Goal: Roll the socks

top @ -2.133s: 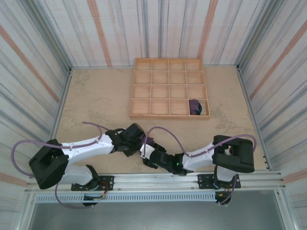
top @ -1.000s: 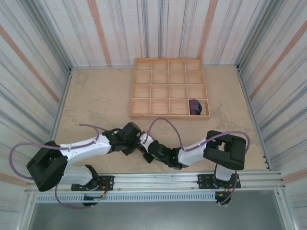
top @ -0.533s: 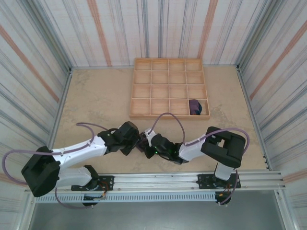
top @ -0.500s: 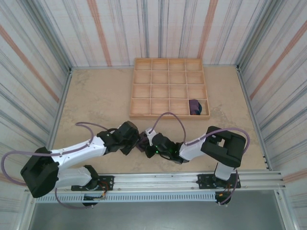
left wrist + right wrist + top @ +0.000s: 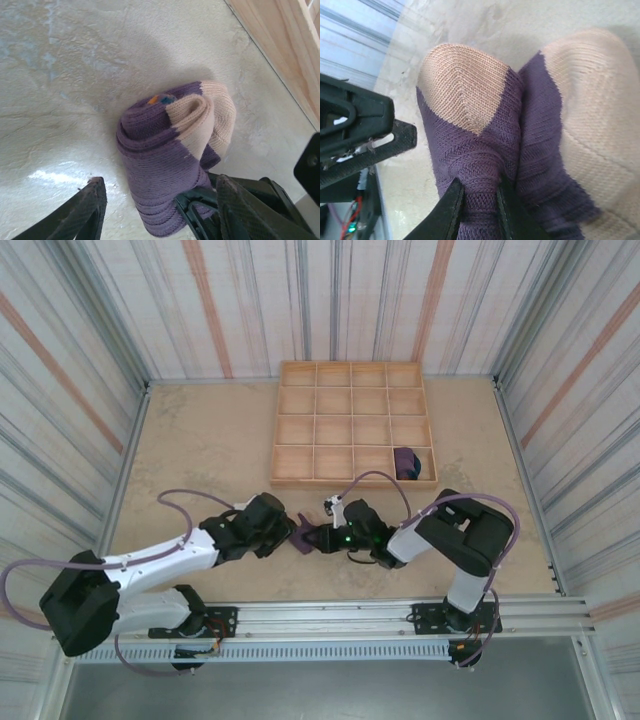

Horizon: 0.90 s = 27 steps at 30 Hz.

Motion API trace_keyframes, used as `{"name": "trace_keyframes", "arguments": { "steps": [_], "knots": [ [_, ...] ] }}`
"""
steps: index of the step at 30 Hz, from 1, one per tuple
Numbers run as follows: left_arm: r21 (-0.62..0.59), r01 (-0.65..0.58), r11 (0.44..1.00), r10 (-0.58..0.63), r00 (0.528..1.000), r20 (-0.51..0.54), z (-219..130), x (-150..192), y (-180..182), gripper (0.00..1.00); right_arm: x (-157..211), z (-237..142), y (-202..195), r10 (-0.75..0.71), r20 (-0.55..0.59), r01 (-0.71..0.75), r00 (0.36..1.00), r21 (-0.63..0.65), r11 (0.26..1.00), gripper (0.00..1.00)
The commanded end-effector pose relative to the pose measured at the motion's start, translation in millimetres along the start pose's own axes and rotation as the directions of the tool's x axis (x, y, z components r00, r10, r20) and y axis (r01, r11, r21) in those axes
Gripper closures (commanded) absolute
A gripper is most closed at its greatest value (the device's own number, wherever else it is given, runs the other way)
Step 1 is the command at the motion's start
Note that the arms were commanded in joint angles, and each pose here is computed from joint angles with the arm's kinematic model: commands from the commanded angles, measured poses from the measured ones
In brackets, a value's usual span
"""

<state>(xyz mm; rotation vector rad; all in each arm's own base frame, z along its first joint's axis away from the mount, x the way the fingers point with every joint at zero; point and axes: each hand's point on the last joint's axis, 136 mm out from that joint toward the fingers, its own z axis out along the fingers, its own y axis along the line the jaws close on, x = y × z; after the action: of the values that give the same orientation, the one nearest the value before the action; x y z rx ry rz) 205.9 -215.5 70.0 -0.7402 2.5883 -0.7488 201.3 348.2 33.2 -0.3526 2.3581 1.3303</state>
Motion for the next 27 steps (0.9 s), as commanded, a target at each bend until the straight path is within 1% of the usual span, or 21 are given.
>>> {"name": "trace_keyframes", "arguments": {
  "steps": [1, 5, 8, 12, 17, 19, 22, 26, 27],
  "knots": [
    [0.000, -0.044, 0.999, 0.044, 0.999, 0.002, 8.0, 2.4, 5.4, 0.41, 93.4, -23.5, -88.9, 0.323, -0.265, -0.219, 0.908, 0.357, 0.908, 0.99],
    [-0.009, -0.047, 0.999, 0.047, 0.999, 0.000, 15.4, 4.0, 6.7, 0.42, 89.5, -24.9, -93.4, 0.366, -0.265, -0.242, 0.892, 0.403, 0.882, 0.99],
    [-0.015, -0.053, 0.998, 0.053, 0.999, -0.008, 21.3, 5.4, 4.1, 0.43, 85.4, -26.4, -94.5, 0.420, -0.254, -0.298, 0.871, 0.406, 0.864, 0.99],
    [-0.018, -0.059, 0.998, 0.059, 0.998, -0.015, 31.5, 8.3, 1.3, 0.44, 81.9, -25.9, -94.4, 0.466, -0.267, -0.325, 0.844, 0.436, 0.839, 0.98],
    [-0.036, -0.047, 0.998, 0.046, 0.999, -0.026, 43.5, 11.0, 2.9, 0.48, 76.5, -27.4, -99.8, 0.536, -0.231, -0.398, 0.812, 0.451, 0.799, 0.97],
    [-0.059, -0.034, 0.998, 0.033, 0.999, -0.024, 46.1, 11.0, 7.7, 0.51, 74.2, -27.6, -99.8, 0.550, -0.217, -0.422, 0.807, 0.441, 0.792, 0.95],
    [-0.098, -0.008, 0.995, 0.006, 1.000, -0.021, 49.3, 11.3, 17.0, 0.61, 67.5, -27.8, -95.2, 0.536, -0.208, -0.423, 0.818, 0.413, 0.806, 0.89],
    [-0.177, 0.001, 0.984, -0.010, 0.999, -0.050, 50.1, 12.6, 28.0, 0.85, 50.2, -30.4, -82.5, 0.438, -0.206, -0.345, 0.875, 0.369, 0.863, 0.79],
    [-0.189, -0.002, 0.982, -0.011, 0.998, -0.064, 50.3, 13.1, 29.2, 0.89, 43.9, -32.0, -78.1, 0.401, -0.205, -0.314, 0.893, 0.357, 0.880, 0.75]
  ]
}}
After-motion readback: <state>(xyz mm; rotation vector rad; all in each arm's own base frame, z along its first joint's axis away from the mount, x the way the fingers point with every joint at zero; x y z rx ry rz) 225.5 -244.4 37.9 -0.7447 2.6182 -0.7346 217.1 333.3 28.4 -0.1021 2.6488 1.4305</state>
